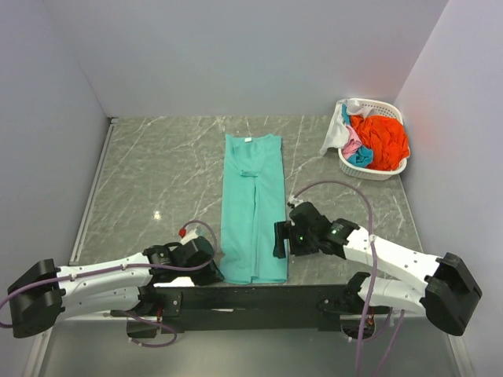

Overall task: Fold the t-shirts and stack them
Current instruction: Fold the tshirt

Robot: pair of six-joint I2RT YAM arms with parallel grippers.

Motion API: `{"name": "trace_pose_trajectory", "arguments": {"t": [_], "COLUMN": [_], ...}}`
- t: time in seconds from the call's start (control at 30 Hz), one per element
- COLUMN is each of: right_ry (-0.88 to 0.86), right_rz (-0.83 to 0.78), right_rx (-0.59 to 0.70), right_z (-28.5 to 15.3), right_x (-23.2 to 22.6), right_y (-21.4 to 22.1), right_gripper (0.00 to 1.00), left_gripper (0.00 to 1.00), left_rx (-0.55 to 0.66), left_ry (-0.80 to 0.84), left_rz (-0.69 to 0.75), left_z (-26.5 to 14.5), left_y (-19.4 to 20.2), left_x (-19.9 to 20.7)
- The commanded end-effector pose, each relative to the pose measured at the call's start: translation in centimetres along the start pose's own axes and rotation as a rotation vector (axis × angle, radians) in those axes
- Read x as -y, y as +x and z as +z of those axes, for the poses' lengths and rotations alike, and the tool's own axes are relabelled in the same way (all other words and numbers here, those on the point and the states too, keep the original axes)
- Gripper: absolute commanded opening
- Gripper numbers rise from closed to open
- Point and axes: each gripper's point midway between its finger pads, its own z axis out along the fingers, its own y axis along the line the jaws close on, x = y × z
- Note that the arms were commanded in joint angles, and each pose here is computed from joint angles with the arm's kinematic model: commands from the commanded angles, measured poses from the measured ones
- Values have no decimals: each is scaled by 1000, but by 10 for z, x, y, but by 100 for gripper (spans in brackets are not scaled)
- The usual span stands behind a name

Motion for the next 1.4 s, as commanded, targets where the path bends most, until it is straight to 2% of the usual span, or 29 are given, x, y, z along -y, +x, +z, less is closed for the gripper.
{"name": "trace_pose_trajectory", "arguments": {"t": [0.0,0.1,0.17,0.53,0.63,0.83,0.87,0.97,1.2,1.27,1.37], "right_ry": [-16,-32,-57,35,68,118,115,106,149,152,127], "right_rz": [-11,-34,-39,-10,-16,-38,-36,-44,-78,-80,-99], "right_rx": [-64,-107,-137,-192,-194,-181,-180,-168,-89,-68,-23], "right_z": [-2,0,1,13,14,14,14,14,10,8,5], "right_x": [-2,-6,-12,-15,-13,-11,-12,-16,-14,-17,-25], "right_y": [28,45,55,86,88,87,86,83,63,56,44], "right_gripper": [89,88,86,75,60,45,34,19,9,1,0], "left_gripper": [21,12,1,1,1,1,1,1,1,1,1], "left_rx": [16,18,18,-31,-36,-47,-49,-56,-10,15,77], "left_ry": [21,18,-1,50,38,63,62,69,82,79,75], "left_rz": [1,13,12,-43,-60,-57,-59,-45,-15,-2,15], "left_z": [3,4,4,1,0,-4,-4,-5,-12,-17,-24], "left_y": [-2,-3,-3,7,9,13,14,16,7,2,-10], "left_x": [3,7,5,4,1,8,9,12,25,30,40]}}
